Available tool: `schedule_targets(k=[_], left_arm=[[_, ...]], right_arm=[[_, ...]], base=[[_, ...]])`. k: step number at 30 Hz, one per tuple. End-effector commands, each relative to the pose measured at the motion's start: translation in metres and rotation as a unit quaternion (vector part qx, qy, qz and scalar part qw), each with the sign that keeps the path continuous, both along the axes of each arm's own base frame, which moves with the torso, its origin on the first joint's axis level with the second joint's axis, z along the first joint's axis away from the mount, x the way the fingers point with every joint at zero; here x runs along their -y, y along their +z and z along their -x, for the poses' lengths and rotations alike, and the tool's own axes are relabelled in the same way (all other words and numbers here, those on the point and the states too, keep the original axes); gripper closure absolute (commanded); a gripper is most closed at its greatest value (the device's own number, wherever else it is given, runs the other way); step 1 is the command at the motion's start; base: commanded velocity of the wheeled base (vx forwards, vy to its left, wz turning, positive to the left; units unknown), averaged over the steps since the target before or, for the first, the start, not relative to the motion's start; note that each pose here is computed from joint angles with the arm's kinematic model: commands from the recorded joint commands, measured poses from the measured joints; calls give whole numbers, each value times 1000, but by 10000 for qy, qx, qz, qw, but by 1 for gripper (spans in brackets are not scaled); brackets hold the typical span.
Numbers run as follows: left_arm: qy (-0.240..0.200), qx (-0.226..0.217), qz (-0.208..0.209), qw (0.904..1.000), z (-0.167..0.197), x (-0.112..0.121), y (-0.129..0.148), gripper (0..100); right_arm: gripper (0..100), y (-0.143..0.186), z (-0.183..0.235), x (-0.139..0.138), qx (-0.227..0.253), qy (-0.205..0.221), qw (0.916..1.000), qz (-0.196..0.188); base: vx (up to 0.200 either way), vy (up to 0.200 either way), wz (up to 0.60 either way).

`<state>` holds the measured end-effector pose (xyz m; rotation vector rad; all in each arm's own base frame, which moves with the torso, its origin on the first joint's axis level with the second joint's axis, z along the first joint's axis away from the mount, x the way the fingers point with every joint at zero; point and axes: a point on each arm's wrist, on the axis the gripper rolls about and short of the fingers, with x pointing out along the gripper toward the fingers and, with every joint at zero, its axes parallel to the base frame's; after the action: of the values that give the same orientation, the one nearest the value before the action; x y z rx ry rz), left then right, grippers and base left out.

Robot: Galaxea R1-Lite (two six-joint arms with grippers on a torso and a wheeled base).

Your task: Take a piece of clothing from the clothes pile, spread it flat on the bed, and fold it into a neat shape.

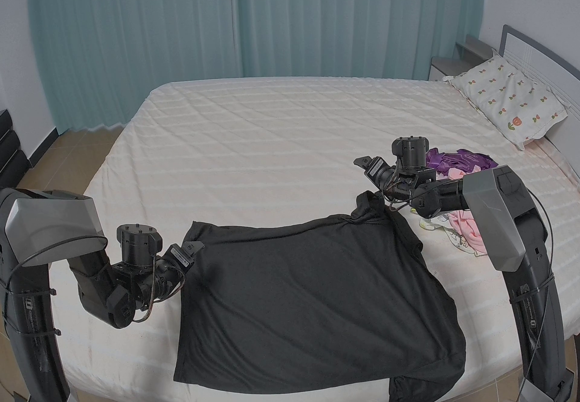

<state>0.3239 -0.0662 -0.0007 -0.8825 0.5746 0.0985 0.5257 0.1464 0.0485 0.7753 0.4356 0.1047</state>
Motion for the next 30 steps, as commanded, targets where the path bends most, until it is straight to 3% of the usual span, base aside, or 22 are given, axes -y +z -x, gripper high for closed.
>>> schedule_targets(k=[1, 13, 20, 23, 24, 25, 26, 27, 28, 30], left_arm=[[0, -29, -3, 10000, 1, 0, -2, 0], [-14, -52, -4, 10000, 1, 1, -3, 0], [-37, -97, -14, 9999, 1, 2, -6, 0], [-45, -97, -14, 9999, 1, 3, -6, 0], [-45, -97, -14, 9999, 1, 3, -6, 0], [-45, -97, -14, 9999, 1, 3, -6, 0], [-45, -97, -14, 9999, 1, 3, -6, 0], [-45, -97, -14, 9999, 1, 3, -6, 0], [-45, -97, -14, 9999, 1, 3, -6, 0], [-45, -90, -12, 9999, 1, 3, -6, 0]], right_arm=[[0, -15, 0, 0, -203, 1, 9998, 60], [0, -64, 8, -10, -1009, 129, 9942, 361], [0, -84, 5, -13, -1082, 100, 9932, 416], [0, -70, 0, -17, -541, 92, 9984, 113], [0, -58, -2, -21, -181, 74, 9997, -159], [0, -58, -2, -21, -181, 74, 9997, -159], [0, -39, -4, -24, 264, 124, 9984, -481], [0, -37, -4, -24, 289, 145, 9982, -502], [0, -22, -5, -26, 653, 277, 9953, -653], [0, -16, -5, -26, 784, 298, 9941, -695]], base=[[0, 0, 0], [0, 0, 0], [0, 0, 0], [0, 0, 0], [0, 0, 0], [0, 0, 0], [0, 0, 0], [0, 0, 0], [0, 0, 0], [0, 0, 0]])
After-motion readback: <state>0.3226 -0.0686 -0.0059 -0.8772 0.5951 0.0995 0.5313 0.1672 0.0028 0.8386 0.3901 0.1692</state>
